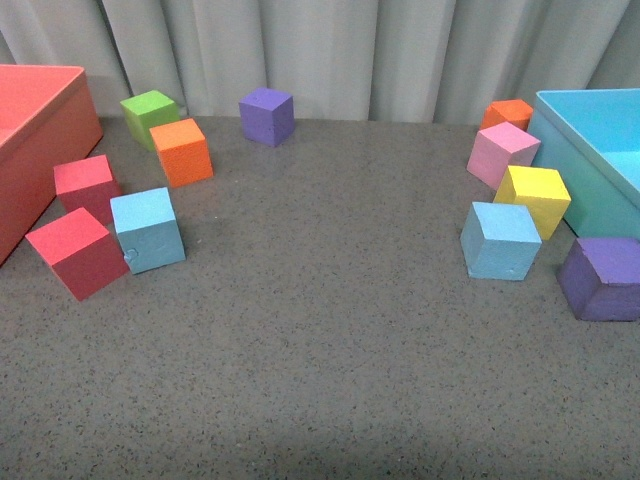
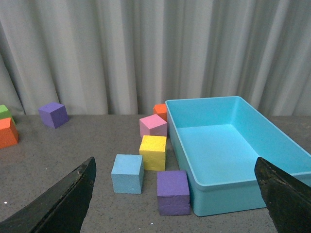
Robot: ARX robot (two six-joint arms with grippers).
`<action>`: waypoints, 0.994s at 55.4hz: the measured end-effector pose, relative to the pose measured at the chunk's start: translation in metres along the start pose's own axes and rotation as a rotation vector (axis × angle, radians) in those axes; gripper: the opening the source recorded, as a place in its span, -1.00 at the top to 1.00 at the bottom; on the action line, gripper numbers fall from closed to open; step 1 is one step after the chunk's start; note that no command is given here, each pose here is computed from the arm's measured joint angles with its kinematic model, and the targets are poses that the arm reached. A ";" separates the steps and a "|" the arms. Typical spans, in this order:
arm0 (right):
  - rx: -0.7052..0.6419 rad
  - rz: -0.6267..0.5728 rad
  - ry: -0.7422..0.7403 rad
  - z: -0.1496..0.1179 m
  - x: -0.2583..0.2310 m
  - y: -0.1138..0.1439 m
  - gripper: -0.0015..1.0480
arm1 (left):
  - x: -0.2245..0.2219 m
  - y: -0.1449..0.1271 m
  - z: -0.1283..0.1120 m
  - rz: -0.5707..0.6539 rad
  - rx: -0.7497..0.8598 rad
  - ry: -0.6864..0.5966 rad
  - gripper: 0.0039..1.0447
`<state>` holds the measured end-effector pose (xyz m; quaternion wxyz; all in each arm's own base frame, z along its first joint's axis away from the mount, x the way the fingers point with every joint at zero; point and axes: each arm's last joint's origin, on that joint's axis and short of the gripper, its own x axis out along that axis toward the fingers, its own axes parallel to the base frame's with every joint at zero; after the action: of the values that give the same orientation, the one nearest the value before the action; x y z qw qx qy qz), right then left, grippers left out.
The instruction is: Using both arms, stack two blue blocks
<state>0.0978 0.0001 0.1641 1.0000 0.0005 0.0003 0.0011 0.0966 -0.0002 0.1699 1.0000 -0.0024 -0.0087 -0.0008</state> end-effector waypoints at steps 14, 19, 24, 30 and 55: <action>0.000 0.000 0.000 0.000 0.000 0.000 -0.81 | 0.000 0.000 0.000 0.000 0.000 0.000 -0.88; -0.033 -0.059 0.002 0.000 0.001 0.000 -0.81 | 0.000 0.000 0.000 0.000 0.000 0.000 -0.88; -0.149 -0.237 0.038 0.000 0.005 0.003 -0.81 | 0.000 0.000 0.000 0.002 0.000 0.000 -0.88; -0.183 -0.218 0.098 0.002 0.021 0.006 -0.81 | 0.000 0.000 0.000 0.002 0.000 0.000 -0.88; 0.026 -0.031 0.705 -0.018 0.201 0.031 -0.81 | 0.000 0.000 0.000 0.000 0.000 0.000 -0.88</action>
<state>0.2986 0.0321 0.1456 0.9383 0.0128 0.3454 -0.0140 0.0966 -0.0002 0.1699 1.0000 -0.0024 -0.0087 -0.0008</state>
